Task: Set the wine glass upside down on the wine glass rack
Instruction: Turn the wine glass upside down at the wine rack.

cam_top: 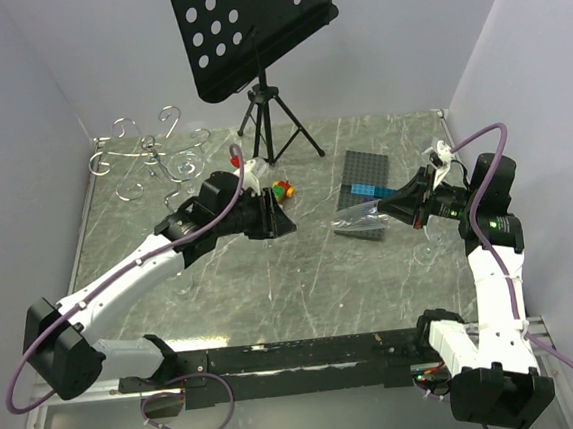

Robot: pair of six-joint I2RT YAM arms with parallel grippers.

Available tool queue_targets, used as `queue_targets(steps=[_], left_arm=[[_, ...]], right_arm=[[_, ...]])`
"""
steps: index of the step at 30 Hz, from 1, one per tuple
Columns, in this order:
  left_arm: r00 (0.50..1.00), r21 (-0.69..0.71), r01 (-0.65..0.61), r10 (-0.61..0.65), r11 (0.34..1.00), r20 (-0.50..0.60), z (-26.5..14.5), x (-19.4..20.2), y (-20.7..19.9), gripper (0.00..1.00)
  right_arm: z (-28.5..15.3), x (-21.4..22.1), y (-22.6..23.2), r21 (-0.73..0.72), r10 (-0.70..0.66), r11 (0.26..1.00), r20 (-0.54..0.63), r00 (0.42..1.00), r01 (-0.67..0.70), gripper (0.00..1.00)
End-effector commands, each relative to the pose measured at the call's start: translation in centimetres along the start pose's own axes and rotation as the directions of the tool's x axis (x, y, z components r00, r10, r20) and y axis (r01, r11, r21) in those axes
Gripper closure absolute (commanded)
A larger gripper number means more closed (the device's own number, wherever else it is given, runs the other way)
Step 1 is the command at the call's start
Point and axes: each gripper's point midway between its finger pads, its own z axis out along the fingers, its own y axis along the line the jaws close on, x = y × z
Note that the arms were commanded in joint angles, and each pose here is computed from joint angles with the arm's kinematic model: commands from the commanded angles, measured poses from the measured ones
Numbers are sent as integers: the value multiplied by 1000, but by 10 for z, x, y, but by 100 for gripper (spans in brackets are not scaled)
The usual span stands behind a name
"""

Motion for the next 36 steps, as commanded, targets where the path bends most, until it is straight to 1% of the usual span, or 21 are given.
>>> queue_targets(steps=[1,5,6,10,12,13,14,20,23,25,27,28,30,33,36], left_arm=[[1000,52,8,-8,999,13,2,-11,-16,57],[1000,61,12,-12,998,2,4,-10,-17,63],[1000,65,12,-12,998,-1,5,-10,-18,66],[1000,67,19,-19,998,-4,7,-9,-18,73],[1000,71,22,-22,997,3,6,-10,-19,82],[1000,69,25,-26,997,8,6,-11,-19,89],[1000,65,25,-26,998,15,6,-12,-18,99],[997,38,15,-18,999,76,-6,-22,-16,99],[995,4,-1,0,1000,100,-13,-26,-13,99],[993,-16,-9,11,1000,116,-20,-30,-12,99],[991,-44,-14,19,999,130,-27,-33,-9,99],[990,-57,-18,25,998,136,-30,-34,-8,99],[988,-87,-24,37,996,153,-38,-37,-4,99],[982,-128,-30,53,991,179,-52,-42,0,99],[977,-168,-35,69,985,201,-68,-46,3,99]], right_arm=[[-1,-5,5,-23,-58,998,14,998,59,100],[-1,-5,5,-22,-60,998,13,998,60,100],[-1,-5,5,-22,-62,998,13,998,62,100],[-1,-5,5,-23,-62,998,13,998,62,100],[-1,-5,6,-25,-63,998,14,998,63,100],[-1,-5,5,-25,-63,998,14,998,63,100],[-1,-5,5,-25,-60,998,13,998,60,100],[-1,-5,6,-33,-57,998,13,998,58,99],[-1,-5,7,-39,-57,998,14,998,58,73],[-1,-5,8,-42,-54,998,14,998,55,48],[-1,-5,9,-47,-59,997,15,998,59,31],[-1,-4,9,-48,-63,997,15,998,64,24],[-1,-5,11,-53,-68,996,15,998,69,15],[-2,-6,14,-56,-93,994,14,996,94,9],[-4,-8,20,-66,-131,989,16,991,132,5]])
